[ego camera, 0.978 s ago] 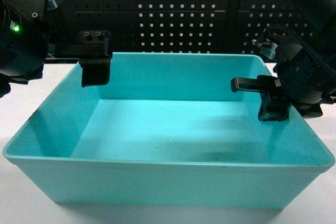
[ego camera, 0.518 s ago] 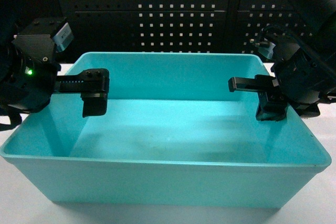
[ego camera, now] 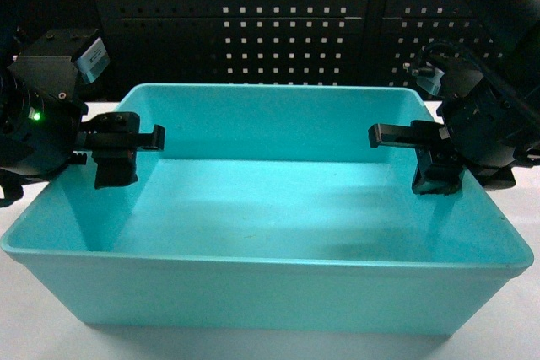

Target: Stack blue boxes stably on right

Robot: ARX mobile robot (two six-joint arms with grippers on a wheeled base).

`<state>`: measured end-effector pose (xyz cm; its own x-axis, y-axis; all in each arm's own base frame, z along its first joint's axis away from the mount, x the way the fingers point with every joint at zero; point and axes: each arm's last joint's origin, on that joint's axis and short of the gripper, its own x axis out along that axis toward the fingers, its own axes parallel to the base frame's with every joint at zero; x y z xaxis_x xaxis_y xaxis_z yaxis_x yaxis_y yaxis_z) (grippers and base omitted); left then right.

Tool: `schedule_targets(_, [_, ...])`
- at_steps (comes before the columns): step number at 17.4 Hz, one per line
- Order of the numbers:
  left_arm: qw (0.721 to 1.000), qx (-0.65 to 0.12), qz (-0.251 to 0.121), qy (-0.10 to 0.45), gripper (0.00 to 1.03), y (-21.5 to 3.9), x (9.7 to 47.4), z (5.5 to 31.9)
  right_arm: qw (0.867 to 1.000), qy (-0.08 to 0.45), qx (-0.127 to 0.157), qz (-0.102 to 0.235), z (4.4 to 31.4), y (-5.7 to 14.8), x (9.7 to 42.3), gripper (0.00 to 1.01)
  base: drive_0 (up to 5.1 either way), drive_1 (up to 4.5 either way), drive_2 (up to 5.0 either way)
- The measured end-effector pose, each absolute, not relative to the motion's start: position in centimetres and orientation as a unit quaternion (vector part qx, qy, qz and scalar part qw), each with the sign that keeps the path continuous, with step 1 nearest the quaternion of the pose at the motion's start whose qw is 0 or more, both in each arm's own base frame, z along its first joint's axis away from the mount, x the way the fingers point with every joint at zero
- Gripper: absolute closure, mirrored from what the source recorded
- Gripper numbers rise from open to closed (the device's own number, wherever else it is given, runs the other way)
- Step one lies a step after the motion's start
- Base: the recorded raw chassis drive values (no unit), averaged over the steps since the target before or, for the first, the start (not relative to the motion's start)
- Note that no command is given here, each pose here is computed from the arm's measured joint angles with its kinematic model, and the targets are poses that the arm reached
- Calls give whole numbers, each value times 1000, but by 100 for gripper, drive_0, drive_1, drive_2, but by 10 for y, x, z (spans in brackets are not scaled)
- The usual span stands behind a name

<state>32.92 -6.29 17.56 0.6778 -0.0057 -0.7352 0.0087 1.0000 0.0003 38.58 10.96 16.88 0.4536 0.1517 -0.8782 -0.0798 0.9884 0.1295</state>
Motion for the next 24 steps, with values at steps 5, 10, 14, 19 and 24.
schedule_targets(5, [920, 9, -16, 392, 101, -66, 327, 178, 852, 518, 35, 68, 169, 110, 386, 93, 0, 0, 0])
schedule_targets(10, [932, 36, -22, 360, 101, -70, 319, 182, 852, 518, 36, 67, 169, 110, 386, 93, 0, 0, 0])
schedule_targets(14, [932, 37, -22, 360, 101, -70, 319, 182, 852, 518, 37, 67, 169, 110, 386, 93, 0, 0, 0])
schedule_targets(19, [932, 38, -22, 359, 101, -70, 319, 182, 852, 518, 38, 66, 169, 110, 386, 93, 0, 0, 0])
schedule_targets(24, [926, 50, -20, 374, 101, -72, 319, 184, 835, 545, 48, 64, 183, 110, 386, 93, 0, 0, 0])
